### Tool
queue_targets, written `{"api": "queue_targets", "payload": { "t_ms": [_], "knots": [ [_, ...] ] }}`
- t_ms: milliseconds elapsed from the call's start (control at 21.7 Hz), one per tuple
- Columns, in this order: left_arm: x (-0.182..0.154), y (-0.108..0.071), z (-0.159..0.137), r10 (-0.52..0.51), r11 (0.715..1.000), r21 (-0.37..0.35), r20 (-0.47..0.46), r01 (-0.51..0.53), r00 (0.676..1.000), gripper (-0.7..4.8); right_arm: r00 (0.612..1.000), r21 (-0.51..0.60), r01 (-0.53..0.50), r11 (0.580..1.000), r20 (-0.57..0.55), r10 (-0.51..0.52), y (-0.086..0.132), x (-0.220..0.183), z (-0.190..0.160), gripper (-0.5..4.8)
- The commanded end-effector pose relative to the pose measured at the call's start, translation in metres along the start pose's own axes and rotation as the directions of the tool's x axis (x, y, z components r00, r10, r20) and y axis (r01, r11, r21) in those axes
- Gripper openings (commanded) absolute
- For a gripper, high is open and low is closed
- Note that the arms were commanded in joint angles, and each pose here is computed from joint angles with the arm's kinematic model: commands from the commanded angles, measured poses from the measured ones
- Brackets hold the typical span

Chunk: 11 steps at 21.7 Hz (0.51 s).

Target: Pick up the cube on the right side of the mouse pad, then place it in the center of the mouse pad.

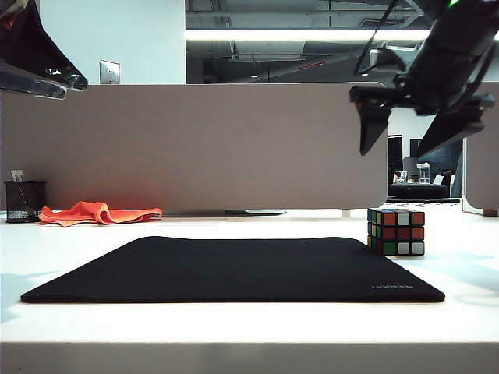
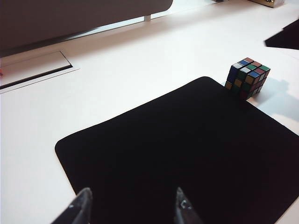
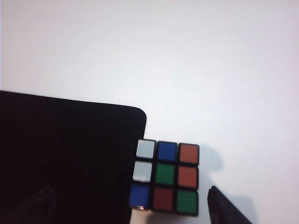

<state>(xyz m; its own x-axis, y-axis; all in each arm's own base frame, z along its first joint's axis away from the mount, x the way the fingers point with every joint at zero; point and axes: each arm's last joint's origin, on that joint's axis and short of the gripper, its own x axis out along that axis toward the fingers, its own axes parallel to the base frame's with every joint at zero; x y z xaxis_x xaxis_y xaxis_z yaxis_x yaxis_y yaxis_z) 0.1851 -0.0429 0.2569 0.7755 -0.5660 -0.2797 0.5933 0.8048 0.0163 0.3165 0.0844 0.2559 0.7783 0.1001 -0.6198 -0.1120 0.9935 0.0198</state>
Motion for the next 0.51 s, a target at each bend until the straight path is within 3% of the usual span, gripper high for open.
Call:
{"api": "queue_targets", "payload": {
  "t_ms": [46, 230, 506],
  "knots": [
    [-0.001, 0.0, 0.004, 0.002, 1.0, 0.009, 0.019, -0.002, 1.0, 2.25, 0.999, 0.065, 0.007, 0.998, -0.036, -0.005, 0.003, 0.018, 0.006, 4.79],
    [-0.001, 0.0, 0.004, 0.002, 1.0, 0.009, 0.019, -0.002, 1.0, 2.25, 0.987, 0.046, 0.047, 0.998, -0.155, -0.04, 0.005, 0.043, -0.003, 4.79],
    [-0.001, 0.0, 0.004, 0.002, 1.0, 0.009, 0.019, -0.002, 1.0, 2.25, 0.977, 0.032, 0.089, 0.996, -0.198, -0.081, 0.003, 0.053, -0.011, 4.79]
  ]
}}
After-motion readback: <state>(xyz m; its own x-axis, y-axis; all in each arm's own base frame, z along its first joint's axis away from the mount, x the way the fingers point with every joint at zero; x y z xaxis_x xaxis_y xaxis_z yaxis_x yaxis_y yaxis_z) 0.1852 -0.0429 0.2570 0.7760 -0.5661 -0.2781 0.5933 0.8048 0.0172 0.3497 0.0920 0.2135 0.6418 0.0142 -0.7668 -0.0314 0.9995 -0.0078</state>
